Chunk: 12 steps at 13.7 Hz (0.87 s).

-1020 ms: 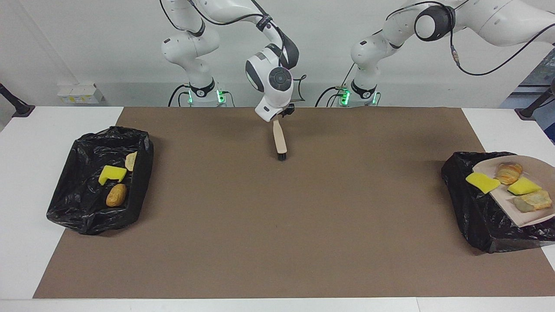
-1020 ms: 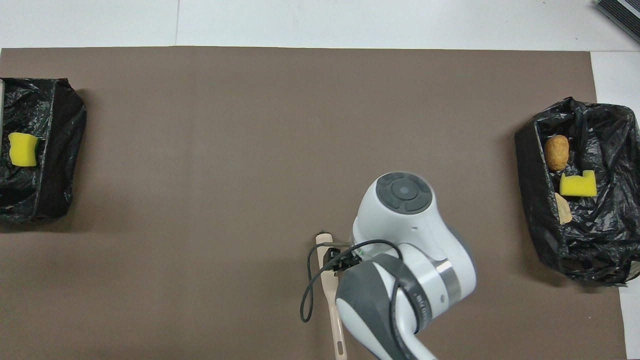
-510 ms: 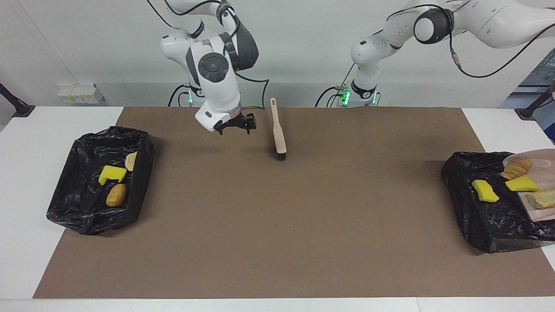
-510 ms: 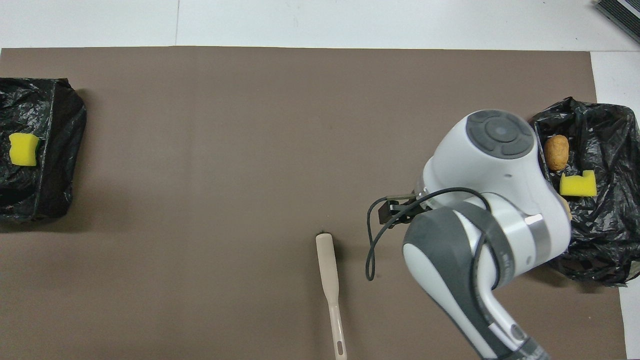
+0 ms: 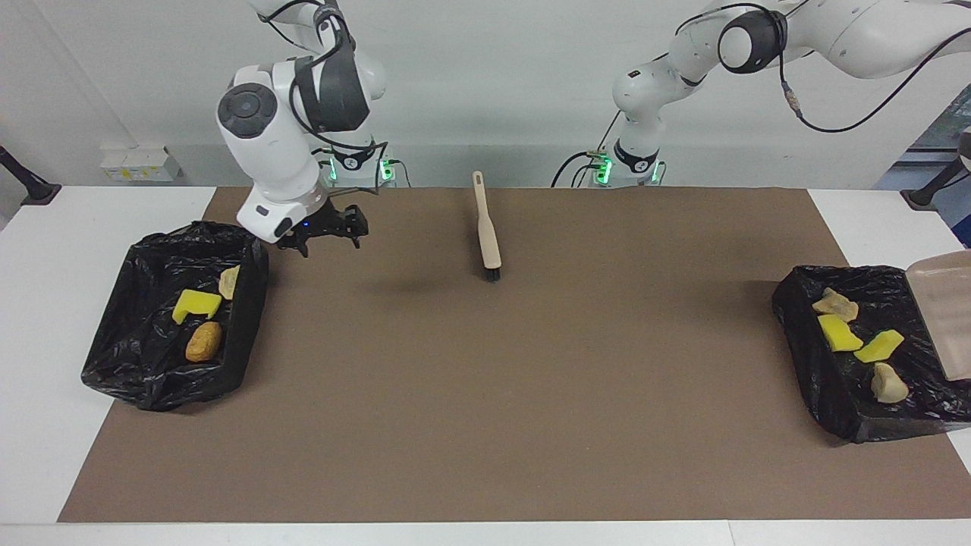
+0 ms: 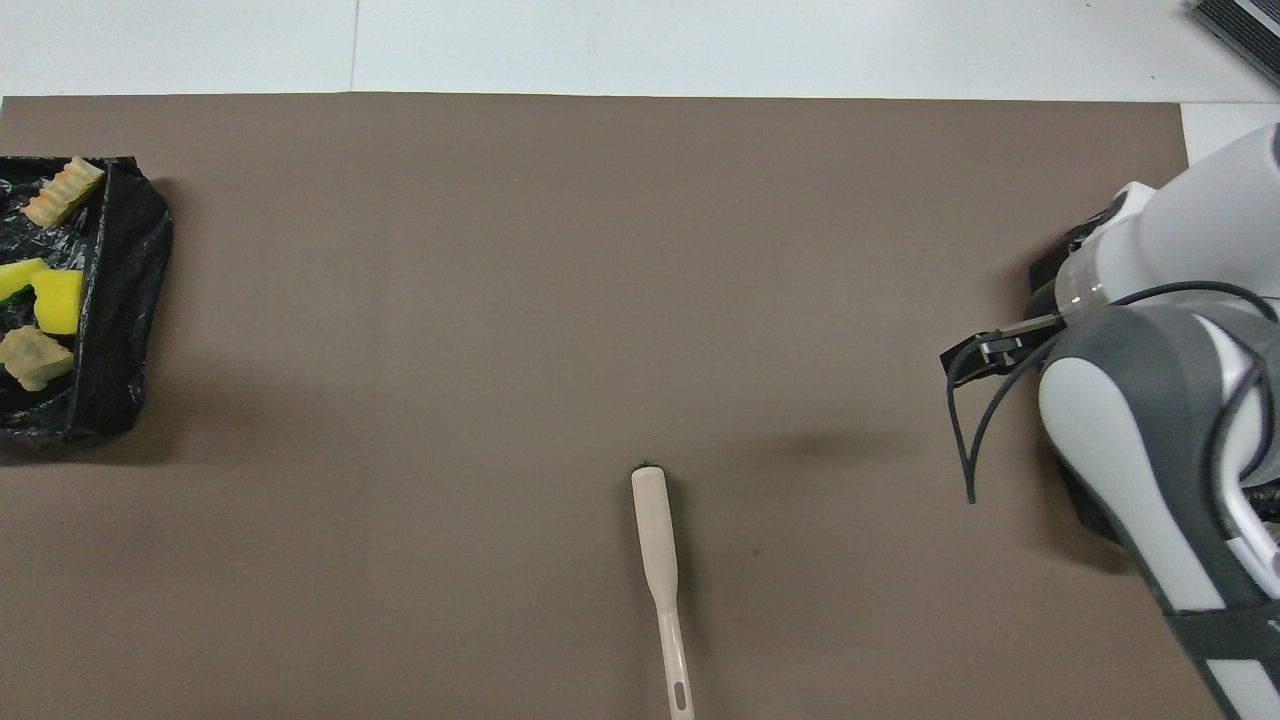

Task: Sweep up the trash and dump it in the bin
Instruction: 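Bring the empty dustpan with the left gripper back to the table center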

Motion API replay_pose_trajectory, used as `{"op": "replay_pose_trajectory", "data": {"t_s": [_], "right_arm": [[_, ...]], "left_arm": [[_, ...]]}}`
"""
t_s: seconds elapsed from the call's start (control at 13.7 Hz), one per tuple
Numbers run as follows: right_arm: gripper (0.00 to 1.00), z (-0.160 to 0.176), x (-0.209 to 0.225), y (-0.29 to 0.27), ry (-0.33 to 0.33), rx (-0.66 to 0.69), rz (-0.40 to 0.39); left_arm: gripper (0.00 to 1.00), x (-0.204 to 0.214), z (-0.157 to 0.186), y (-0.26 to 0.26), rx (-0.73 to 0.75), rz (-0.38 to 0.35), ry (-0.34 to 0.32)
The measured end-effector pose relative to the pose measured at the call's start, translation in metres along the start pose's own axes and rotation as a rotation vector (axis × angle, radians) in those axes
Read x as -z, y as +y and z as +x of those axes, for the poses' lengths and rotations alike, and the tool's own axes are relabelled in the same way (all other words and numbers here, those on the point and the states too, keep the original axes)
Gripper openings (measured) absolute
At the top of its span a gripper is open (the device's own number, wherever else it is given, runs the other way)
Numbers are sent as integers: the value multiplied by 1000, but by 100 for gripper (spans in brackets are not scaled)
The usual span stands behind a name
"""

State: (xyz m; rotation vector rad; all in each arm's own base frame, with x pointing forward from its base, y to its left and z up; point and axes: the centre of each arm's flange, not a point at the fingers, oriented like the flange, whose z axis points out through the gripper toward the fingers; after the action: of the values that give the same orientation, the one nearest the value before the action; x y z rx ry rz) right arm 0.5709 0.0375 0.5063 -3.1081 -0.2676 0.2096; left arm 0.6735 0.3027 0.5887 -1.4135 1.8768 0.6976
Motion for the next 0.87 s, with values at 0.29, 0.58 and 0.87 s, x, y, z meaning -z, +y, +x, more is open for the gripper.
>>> {"op": "replay_pose_trajectory", "data": {"t_s": [0.29, 0.58, 0.87], "right_arm": [[100, -7, 28, 59, 51, -89, -24], [100, -20, 51, 82, 58, -137, -24], [100, -33, 85, 78, 70, -141, -29]], "left_arm": [[32, 46, -14, 11, 32, -13, 16], [32, 97, 46, -23, 121, -1, 231], [32, 122, 117, -55, 173, -12, 372]]}}
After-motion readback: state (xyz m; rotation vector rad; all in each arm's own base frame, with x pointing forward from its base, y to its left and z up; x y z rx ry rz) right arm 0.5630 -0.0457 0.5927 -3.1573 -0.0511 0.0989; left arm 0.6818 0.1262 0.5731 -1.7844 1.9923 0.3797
